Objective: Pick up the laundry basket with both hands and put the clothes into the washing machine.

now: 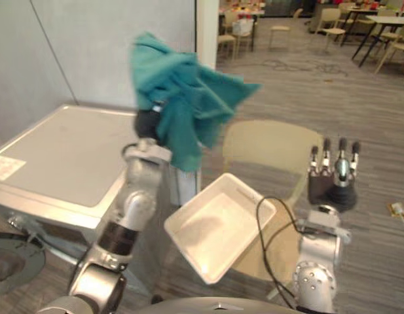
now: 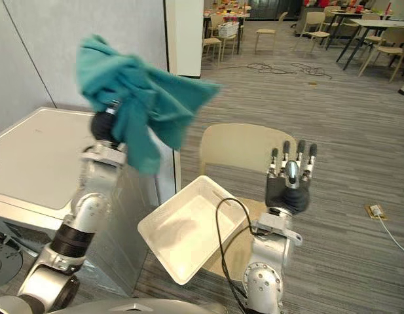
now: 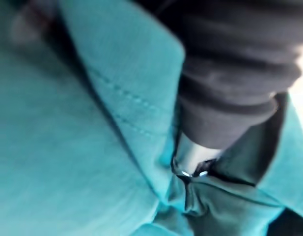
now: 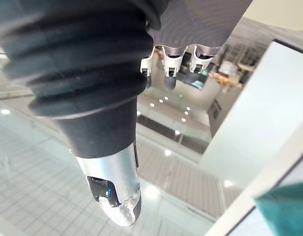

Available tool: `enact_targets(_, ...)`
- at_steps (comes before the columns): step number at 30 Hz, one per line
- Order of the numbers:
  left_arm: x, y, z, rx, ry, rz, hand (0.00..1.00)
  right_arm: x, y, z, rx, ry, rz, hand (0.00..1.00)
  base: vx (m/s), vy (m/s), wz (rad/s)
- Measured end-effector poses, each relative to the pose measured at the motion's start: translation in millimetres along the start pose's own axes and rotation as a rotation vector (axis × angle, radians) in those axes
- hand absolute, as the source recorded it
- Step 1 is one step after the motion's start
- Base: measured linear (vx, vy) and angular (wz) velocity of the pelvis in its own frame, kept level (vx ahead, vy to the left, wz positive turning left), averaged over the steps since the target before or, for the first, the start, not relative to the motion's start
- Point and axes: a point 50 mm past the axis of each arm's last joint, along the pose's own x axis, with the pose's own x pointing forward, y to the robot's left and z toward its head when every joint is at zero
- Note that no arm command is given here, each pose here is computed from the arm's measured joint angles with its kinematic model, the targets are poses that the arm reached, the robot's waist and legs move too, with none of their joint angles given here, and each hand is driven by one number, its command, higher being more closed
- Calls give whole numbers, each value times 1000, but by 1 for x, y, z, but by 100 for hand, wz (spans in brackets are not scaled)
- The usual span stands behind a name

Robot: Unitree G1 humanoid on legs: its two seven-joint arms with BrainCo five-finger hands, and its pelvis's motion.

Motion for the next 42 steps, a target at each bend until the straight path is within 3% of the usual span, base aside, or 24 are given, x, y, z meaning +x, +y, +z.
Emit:
enact_targets(5, 1, 12, 29, 19, -125, 50, 100, 1, -3, 6, -20, -14, -11, 0, -3, 2, -11)
enact_targets(9, -9, 44, 63, 83, -257, 180, 100, 3, -10, 19, -55, -66, -32, 0, 2, 0, -1)
enact_targets(14, -37, 64, 106, 169, -416, 270, 100, 0, -21, 30, -99, -97, -81, 0, 0, 0, 0)
enact_targets(19, -88, 93, 146, 323, -517, 432, 100, -7, -49, 43, -170, -126, -201, 0, 2, -1, 1)
enact_targets(25, -184, 124, 184, 614, -564, 783, 100, -57, -119, 94, -344, -241, -582, 0, 10, -1, 18)
enact_targets(28, -246, 129, 180, 757, -483, 1035, 100, -104, -154, 114, -392, -271, -832, 0, 14, 0, 27)
enact_targets(30, -264, 134, 172, 775, -420, 1118, 100, -121, -162, 114, -391, -260, -910, 0, -3, 4, 20)
enact_targets(34, -302, 157, 122, 621, -193, 1308, 100, -149, -178, 90, -333, -146, -1037, 0, 20, 65, 5)
enact_targets(38, -316, 177, 71, 436, 25, 1348, 100, -165, -191, 48, -256, 87, -1085, 0, 4, 47, 21)
enact_targets(42, -369, 197, 5, 236, 360, 1555, 100, -221, -218, 15, -227, 290, -1351, 0, 14, 69, 3)
